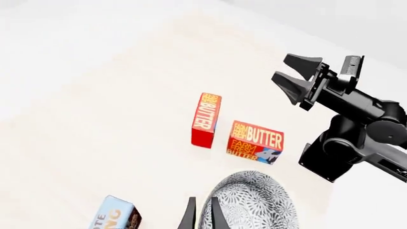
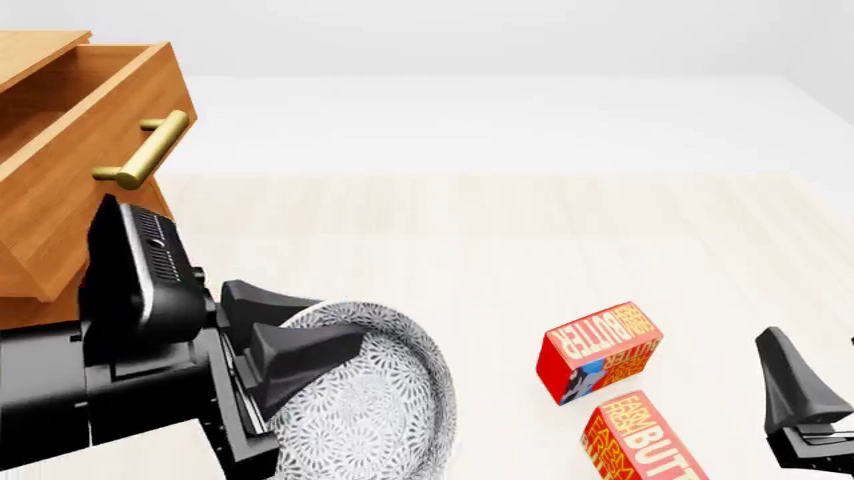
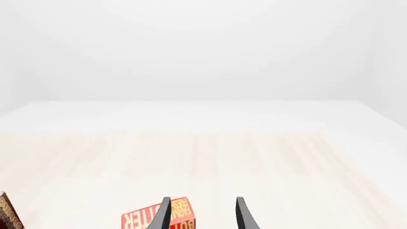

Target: Put the bowl in the top drawer of the cabinet.

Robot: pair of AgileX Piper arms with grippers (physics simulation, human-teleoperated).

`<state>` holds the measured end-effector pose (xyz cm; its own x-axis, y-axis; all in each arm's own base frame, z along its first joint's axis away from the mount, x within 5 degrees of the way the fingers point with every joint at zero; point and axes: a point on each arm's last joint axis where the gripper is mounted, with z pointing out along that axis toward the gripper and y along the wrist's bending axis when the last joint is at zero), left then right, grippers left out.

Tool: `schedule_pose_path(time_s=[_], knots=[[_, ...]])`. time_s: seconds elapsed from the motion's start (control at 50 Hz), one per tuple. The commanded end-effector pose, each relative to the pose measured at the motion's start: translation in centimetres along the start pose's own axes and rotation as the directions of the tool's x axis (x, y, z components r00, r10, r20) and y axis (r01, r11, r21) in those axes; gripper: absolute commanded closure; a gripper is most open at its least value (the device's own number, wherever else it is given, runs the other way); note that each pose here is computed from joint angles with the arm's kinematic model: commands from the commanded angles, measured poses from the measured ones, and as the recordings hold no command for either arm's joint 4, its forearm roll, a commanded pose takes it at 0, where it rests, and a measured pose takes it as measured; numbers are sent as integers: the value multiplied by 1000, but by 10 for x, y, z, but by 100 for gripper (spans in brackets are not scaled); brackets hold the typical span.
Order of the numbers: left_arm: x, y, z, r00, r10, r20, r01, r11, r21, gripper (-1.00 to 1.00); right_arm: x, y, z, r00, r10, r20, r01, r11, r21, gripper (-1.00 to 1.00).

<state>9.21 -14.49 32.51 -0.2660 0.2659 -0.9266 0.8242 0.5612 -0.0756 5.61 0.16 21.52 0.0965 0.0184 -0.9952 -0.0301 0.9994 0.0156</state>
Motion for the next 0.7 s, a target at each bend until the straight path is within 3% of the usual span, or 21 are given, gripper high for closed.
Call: schedule_pose_path(time_s=[0.02,0.26,0.7], knots=[[-25,15,-17,995,20,96,-12,996,-88,100,0,0,0,1000,1,4,-1,1000,-3,-100],[-42,21,-32,985,37,168,-13,990,-138,100,0,0,0,1000,0,5,0,1000,-4,-100],[-68,26,-57,971,91,220,-44,977,-210,100,0,0,0,1000,7,-1,-7,1000,-1,-100]])
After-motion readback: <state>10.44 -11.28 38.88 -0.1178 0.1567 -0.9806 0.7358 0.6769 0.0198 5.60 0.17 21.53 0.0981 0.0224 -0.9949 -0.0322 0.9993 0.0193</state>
